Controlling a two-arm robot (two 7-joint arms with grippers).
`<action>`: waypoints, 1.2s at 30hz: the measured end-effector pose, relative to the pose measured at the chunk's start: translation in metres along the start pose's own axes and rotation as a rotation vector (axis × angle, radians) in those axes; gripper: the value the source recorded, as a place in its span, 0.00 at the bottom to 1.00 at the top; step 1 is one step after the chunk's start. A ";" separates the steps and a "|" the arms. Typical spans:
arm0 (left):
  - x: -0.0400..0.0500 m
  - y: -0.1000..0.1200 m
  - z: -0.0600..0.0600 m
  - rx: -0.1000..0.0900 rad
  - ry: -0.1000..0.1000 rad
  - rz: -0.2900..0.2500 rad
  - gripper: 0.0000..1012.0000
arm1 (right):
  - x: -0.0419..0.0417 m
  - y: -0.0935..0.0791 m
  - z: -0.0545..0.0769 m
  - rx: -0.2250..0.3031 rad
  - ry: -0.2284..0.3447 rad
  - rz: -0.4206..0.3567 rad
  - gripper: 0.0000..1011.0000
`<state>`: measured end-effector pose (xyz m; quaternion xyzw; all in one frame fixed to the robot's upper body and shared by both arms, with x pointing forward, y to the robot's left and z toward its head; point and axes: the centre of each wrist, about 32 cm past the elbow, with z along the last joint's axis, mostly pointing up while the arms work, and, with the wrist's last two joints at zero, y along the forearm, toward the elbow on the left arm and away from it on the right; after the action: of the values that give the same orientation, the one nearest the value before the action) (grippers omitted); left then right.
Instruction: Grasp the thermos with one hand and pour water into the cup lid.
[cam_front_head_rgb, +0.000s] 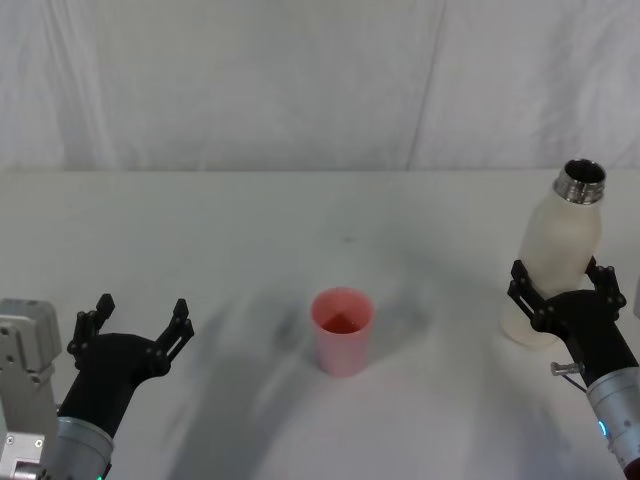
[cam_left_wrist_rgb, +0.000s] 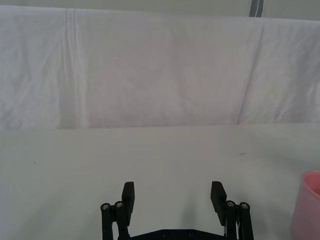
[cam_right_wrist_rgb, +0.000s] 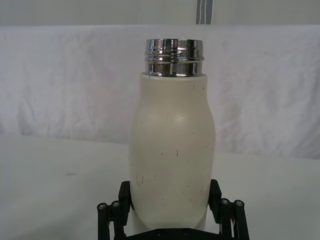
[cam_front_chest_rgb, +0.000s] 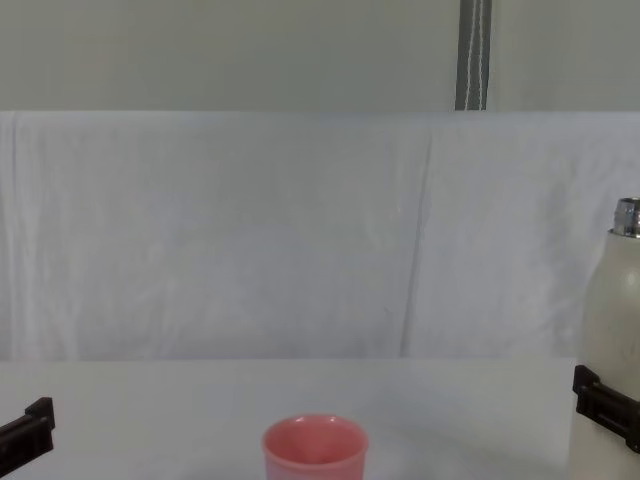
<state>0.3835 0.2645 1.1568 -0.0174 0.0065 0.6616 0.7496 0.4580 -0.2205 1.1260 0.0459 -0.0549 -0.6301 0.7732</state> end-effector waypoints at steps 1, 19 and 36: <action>0.0000 0.000 0.000 0.000 0.000 0.000 0.99 | -0.0001 0.000 0.000 -0.001 -0.002 0.001 0.94; 0.0000 0.000 0.000 0.000 0.000 0.000 0.99 | 0.0002 0.000 0.000 0.001 -0.011 0.006 0.95; 0.0000 0.000 0.000 0.000 0.000 0.000 0.99 | -0.0003 0.000 0.001 0.003 -0.012 0.006 0.99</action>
<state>0.3835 0.2645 1.1568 -0.0174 0.0064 0.6616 0.7496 0.4574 -0.2203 1.1268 0.0432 -0.0605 -0.6278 0.7748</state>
